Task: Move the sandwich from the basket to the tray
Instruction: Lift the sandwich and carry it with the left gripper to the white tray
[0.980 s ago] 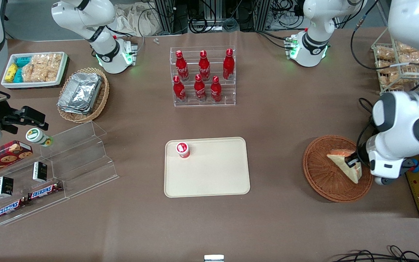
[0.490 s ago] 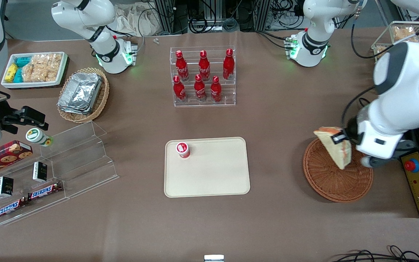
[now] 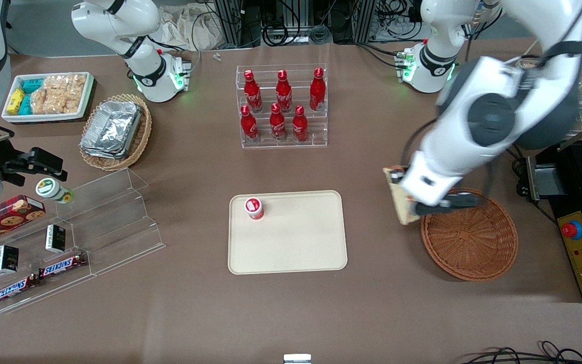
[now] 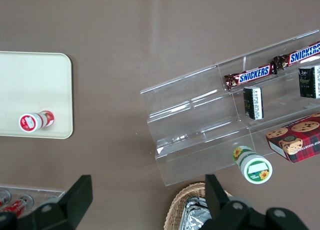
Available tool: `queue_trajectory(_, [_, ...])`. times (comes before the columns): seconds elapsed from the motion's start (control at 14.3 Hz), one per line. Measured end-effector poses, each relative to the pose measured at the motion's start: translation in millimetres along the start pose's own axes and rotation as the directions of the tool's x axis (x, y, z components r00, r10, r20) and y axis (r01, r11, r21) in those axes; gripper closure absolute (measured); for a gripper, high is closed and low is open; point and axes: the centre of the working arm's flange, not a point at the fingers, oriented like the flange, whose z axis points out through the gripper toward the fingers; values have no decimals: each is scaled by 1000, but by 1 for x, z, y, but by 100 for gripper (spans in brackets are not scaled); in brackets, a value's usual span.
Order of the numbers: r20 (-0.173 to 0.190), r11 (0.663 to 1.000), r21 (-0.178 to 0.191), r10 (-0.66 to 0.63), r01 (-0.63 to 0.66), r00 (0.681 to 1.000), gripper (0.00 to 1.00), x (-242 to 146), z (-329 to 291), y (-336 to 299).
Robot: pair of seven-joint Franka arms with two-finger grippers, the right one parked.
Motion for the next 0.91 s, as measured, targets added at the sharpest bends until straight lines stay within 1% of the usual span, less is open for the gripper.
queue_trajectory(0.14, [-28, 997, -14, 79, -79, 996, 85, -7, 21, 44])
queue_trajectory(0.35, [-83, 985, -50, 160, -164, 984, 85, -3, 68, 95])
queue_trajectory(0.49, [-106, 976, -75, 198, -207, 974, 85, 1, 109, 123])
queue_trajectory(0.63, [-114, 972, -91, 206, -217, 972, 85, 7, 152, 138])
queue_trajectory(0.7, [-112, 972, -88, 206, -216, 972, 85, 11, 171, 141])
queue_trajectory(0.91, [-101, 977, -56, 198, -204, 975, 85, 18, 214, 142])
